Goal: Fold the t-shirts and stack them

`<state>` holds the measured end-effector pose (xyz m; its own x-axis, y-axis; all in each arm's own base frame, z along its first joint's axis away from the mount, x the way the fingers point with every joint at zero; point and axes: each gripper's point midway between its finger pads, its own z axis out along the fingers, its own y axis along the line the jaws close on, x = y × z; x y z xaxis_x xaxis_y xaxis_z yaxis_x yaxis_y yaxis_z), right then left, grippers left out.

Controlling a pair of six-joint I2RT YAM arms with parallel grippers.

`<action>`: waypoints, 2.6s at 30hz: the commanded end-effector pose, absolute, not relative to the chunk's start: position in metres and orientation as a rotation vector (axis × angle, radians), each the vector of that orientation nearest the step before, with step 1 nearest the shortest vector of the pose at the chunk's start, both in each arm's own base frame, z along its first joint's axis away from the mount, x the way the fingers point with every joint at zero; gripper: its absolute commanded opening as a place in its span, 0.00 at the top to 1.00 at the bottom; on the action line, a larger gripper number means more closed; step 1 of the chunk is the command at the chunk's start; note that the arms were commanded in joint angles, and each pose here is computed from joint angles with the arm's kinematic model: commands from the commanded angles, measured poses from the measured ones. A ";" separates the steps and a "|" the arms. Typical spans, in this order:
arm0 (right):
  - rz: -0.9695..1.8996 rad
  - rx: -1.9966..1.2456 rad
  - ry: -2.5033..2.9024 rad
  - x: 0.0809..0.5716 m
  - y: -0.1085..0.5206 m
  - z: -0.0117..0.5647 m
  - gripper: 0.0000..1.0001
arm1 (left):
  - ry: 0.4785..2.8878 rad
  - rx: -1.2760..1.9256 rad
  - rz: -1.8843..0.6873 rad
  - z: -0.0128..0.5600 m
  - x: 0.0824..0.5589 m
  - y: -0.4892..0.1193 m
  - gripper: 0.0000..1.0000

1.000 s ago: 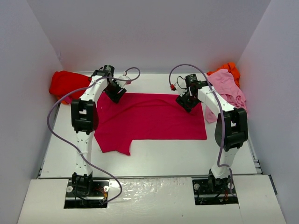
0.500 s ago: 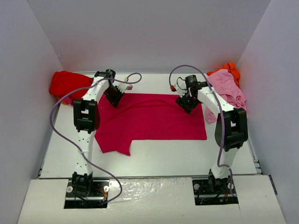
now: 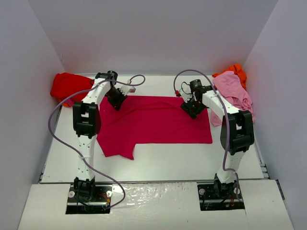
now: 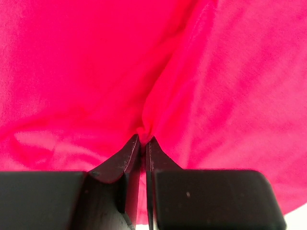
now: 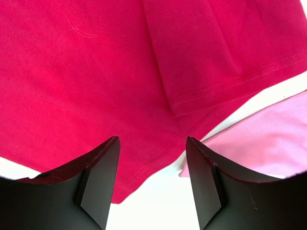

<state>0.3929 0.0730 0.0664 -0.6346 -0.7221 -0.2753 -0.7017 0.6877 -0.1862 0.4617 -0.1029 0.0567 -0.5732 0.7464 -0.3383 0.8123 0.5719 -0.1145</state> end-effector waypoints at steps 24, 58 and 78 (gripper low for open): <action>-0.163 -1.177 2.644 0.397 0.062 0.038 0.45 | 2.412 1.765 -0.423 0.094 0.312 -0.179 0.89; -0.313 -1.370 2.729 0.426 0.047 0.011 0.99 | 2.695 1.269 -0.261 0.065 0.435 -0.080 1.00; -0.729 -1.291 2.851 0.447 -0.048 0.001 0.96 | 2.821 0.994 -0.147 0.035 0.483 0.018 1.00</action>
